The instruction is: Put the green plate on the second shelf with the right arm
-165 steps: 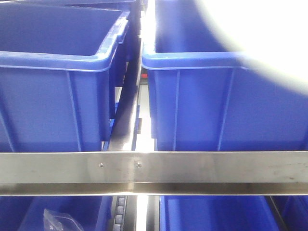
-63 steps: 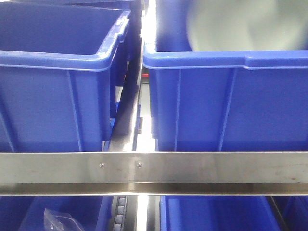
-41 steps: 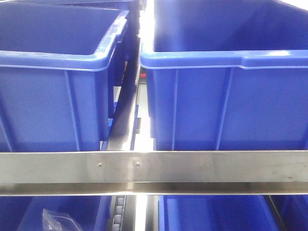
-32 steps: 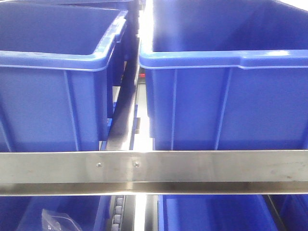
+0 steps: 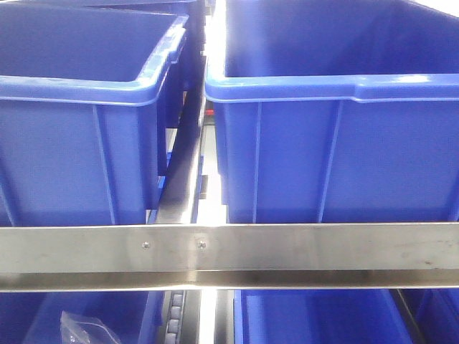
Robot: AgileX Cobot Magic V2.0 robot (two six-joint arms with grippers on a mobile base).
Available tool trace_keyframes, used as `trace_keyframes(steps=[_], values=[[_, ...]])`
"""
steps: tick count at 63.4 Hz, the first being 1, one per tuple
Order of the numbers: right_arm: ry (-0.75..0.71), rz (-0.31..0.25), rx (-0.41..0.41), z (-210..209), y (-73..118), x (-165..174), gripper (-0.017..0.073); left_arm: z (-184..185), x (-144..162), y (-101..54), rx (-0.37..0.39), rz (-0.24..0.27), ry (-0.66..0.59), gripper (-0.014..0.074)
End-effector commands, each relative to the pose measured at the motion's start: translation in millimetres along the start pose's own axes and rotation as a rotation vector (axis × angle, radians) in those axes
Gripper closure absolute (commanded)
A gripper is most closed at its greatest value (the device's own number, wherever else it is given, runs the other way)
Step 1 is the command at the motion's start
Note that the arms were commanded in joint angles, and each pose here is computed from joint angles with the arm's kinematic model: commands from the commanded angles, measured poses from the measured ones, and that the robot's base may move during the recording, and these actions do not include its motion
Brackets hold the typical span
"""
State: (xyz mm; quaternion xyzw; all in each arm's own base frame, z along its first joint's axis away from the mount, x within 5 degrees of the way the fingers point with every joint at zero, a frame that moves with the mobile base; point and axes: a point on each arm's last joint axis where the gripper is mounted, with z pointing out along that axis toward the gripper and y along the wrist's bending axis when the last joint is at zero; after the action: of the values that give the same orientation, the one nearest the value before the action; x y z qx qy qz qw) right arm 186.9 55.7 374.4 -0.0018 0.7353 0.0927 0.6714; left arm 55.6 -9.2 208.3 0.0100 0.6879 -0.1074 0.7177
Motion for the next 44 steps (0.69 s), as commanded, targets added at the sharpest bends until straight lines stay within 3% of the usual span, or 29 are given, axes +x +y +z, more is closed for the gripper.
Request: trace_keyframes(steps=[1, 3, 5, 7, 12, 18, 21, 35, 44], values=[[-0.046, 0.237, 0.075, -23.7, -13.4, -10.4, 0.0503, -0.5, 4.7, 0.8, 0.009, -0.012, -0.066, 0.0463], [-0.033, 0.363, 0.101, -30.1, -17.5, -8.2, 0.0503, -0.5, 4.7, 0.8, 0.009, -0.012, -0.066, 0.0463], [-0.035, 0.406, 0.111, -37.6, -20.6, -7.4, 0.0503, -0.5, 4.7, 0.8, 0.009, -0.012, -0.066, 0.0463], [-0.040, 0.387, 0.102, -42.4, -21.4, -5.8, 0.0503, -0.5, 4.7, 0.8, 0.009, -0.012, -0.066, 0.0463], [-0.066, 0.221, 0.035, -55.1, -19.9, -2.4, 0.0503, -0.5, 4.7, 0.8, 0.009, -0.012, -0.066, 0.0463], [-0.107, 0.102, -0.045, -69.8, -18.2, 2.1, 0.0503, -0.5, 4.7, 0.8, 0.009, -0.012, -0.066, 0.0463], [-0.124, 0.081, -0.075, -76.8, -18.3, 6.5, 0.0503, -0.5, 4.7, 0.8, 0.009, -0.012, -0.066, 0.0463], [-0.185, 0.095, -0.119, -101.2, -24.3, 18.0, 0.0503, -0.5, 4.7, 0.8, 0.009, -0.012, -0.066, 0.0463], [-0.190, 0.040, -0.032, -102.0, -32.1, 18.2, 0.0503, -0.5, 4.7, 0.8, 0.009, -0.012, -0.066, 0.0463]])
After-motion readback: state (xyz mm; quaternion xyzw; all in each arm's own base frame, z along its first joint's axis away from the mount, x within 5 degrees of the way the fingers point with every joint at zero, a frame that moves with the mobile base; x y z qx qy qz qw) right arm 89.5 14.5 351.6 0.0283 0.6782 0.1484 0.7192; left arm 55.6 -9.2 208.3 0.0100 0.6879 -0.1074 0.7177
